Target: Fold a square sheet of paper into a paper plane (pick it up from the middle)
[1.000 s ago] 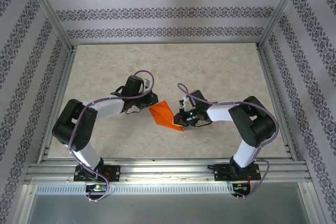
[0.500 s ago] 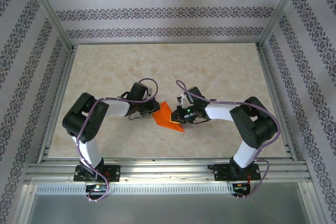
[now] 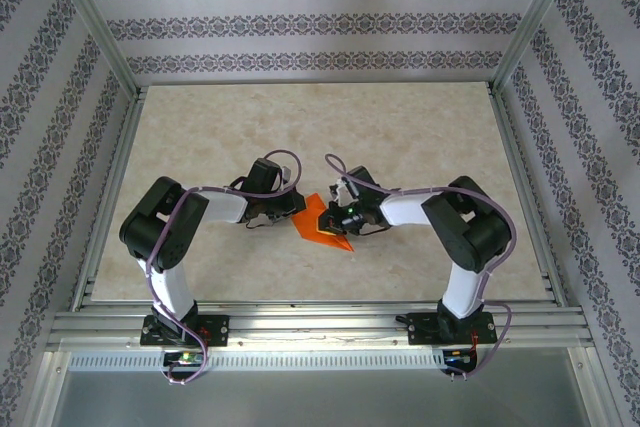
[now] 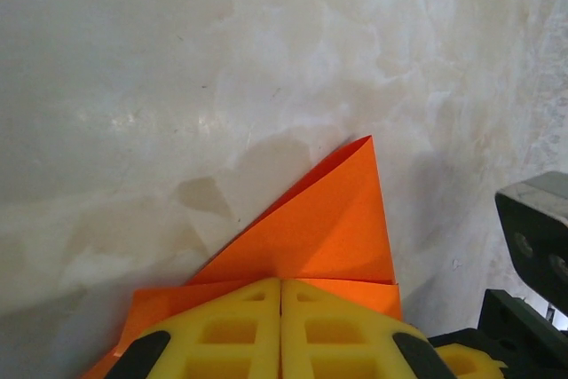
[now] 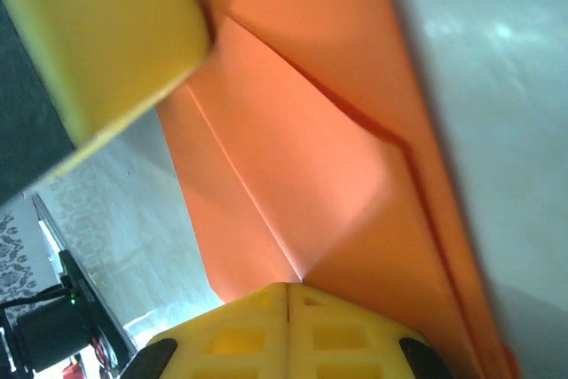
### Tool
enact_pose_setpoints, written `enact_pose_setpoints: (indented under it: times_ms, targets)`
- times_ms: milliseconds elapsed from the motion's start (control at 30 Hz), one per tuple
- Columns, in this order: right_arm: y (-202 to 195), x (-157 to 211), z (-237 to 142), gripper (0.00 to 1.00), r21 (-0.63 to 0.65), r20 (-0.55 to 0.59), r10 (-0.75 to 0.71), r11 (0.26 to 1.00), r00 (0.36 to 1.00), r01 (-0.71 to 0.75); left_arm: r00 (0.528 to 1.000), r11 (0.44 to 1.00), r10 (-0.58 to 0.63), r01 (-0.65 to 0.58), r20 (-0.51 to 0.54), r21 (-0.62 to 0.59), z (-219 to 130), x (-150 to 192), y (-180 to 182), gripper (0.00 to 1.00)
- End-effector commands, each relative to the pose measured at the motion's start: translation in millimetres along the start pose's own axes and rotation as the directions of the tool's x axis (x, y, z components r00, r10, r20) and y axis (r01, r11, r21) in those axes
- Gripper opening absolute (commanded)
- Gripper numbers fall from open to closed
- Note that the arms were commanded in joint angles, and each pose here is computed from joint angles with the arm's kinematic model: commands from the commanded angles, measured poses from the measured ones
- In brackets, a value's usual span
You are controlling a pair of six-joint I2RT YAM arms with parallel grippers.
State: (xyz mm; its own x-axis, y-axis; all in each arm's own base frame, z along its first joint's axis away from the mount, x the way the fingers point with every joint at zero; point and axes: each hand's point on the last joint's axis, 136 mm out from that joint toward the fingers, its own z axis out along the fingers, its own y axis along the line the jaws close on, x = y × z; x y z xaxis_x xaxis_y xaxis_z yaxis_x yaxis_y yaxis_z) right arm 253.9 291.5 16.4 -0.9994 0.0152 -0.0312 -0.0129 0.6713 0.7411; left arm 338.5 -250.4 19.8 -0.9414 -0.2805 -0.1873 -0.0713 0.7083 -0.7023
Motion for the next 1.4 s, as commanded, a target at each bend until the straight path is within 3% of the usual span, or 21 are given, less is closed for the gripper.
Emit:
enact_pose_setpoints:
  times_ms: [0, 333, 467, 633, 967, 1367]
  targets:
    - [-17.0, 23.7, -12.5, 0.02, 0.007, -0.03, 0.037, 0.999, 0.999, -0.037, 0.999, 0.996, -0.03, 0.027, -0.029, -0.087, 5.2, 12.6, 27.7, 0.08]
    - [-41.3, 50.3, -59.9, 0.07, -0.013, 0.029, 0.078, 0.997, 0.997, -0.077, 0.999, 0.996, -0.033, 0.03, -0.029, -0.085, 4.6, 11.9, 25.9, 0.08]
    - [-34.6, 49.2, -71.9, 0.17, -0.04, 0.063, 0.085, 0.996, 0.994, -0.082, 0.998, 0.996, -0.052, 0.05, -0.019, -0.079, 4.8, 10.7, 26.8, 0.08]
    - [-34.9, 50.4, -73.0, 0.25, -0.038, 0.06, 0.139, 0.99, 0.988, -0.137, 0.996, 0.995, -0.082, 0.08, -0.019, -0.064, 5.5, 11.0, 28.7, 0.08]
    - [-50.3, 62.3, -60.8, 0.27, -0.003, 0.007, 0.194, 0.981, 0.981, -0.194, 0.996, 0.994, -0.088, 0.086, -0.029, -0.071, 5.3, 12.4, 30.1, 0.08]
    - [-54.4, 59.8, -67.0, 0.31, 0.021, 0.055, 0.198, 0.98, 0.979, -0.199, 0.996, 0.994, -0.083, 0.081, -0.03, -0.076, 2.2, 11.9, 28.5, 0.08]
